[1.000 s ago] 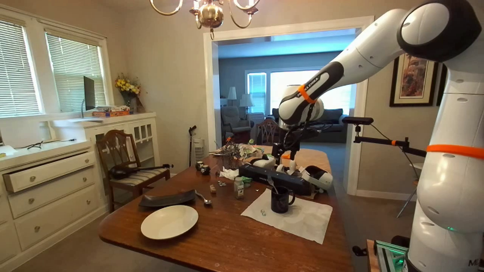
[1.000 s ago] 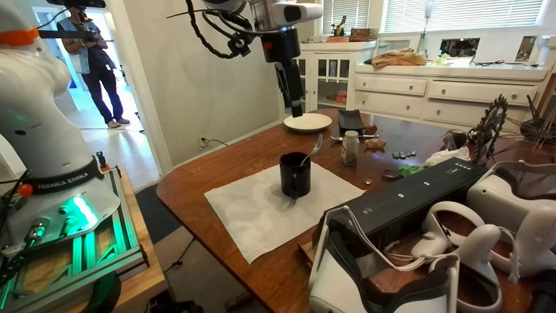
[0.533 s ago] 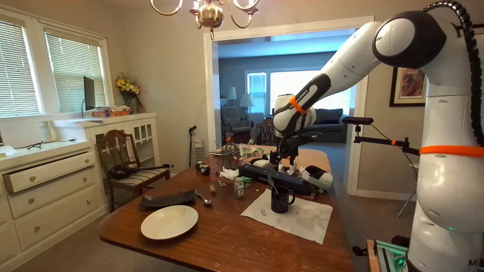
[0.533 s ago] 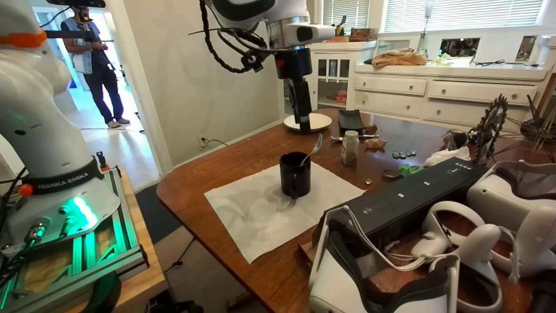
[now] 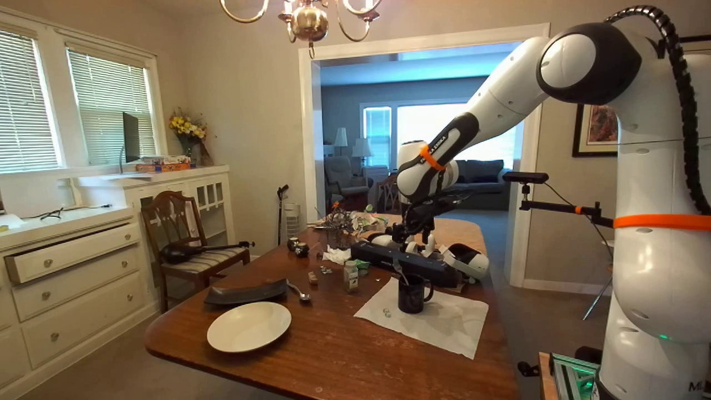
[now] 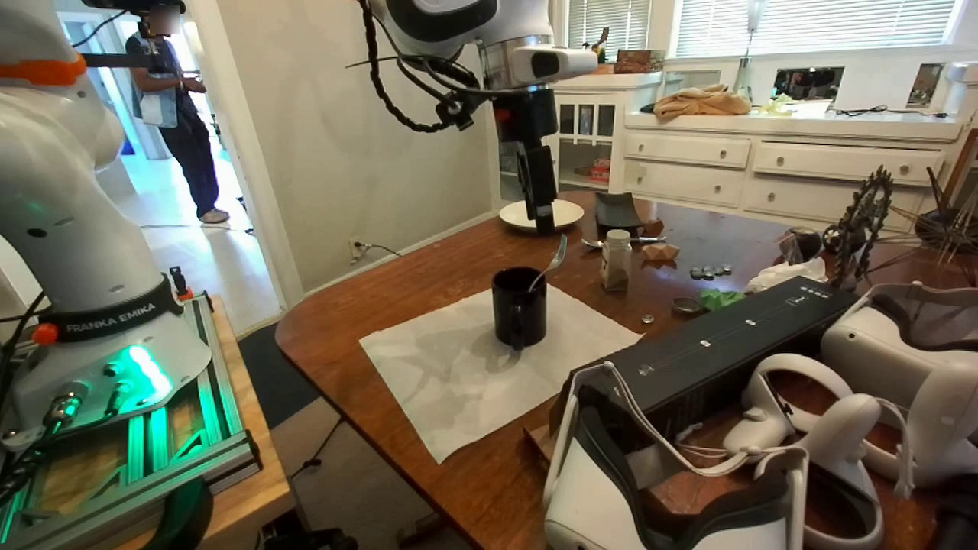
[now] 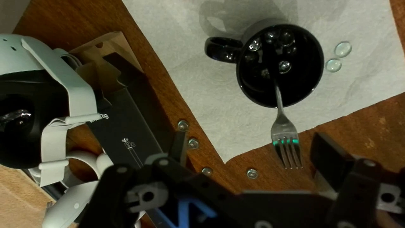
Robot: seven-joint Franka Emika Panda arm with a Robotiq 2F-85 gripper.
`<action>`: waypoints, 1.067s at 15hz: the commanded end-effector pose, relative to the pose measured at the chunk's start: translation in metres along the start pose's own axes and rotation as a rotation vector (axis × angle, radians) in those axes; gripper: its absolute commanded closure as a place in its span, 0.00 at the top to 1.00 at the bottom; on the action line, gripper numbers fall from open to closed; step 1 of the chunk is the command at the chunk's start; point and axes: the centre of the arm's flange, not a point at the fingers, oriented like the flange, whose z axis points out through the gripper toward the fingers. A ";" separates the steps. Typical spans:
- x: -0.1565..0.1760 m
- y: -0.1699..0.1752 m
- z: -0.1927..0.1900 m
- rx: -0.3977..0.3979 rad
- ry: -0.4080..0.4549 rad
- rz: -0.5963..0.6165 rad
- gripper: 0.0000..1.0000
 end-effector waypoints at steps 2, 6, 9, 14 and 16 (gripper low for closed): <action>0.002 -0.019 0.017 0.000 -0.009 -0.033 1.00; 0.002 -0.042 0.034 -0.003 -0.017 -0.090 1.00; 0.002 -0.050 0.046 0.007 -0.012 -0.101 1.00; 0.000 -0.047 0.062 0.010 -0.003 -0.094 1.00; 0.001 -0.047 0.067 0.011 0.011 -0.092 1.00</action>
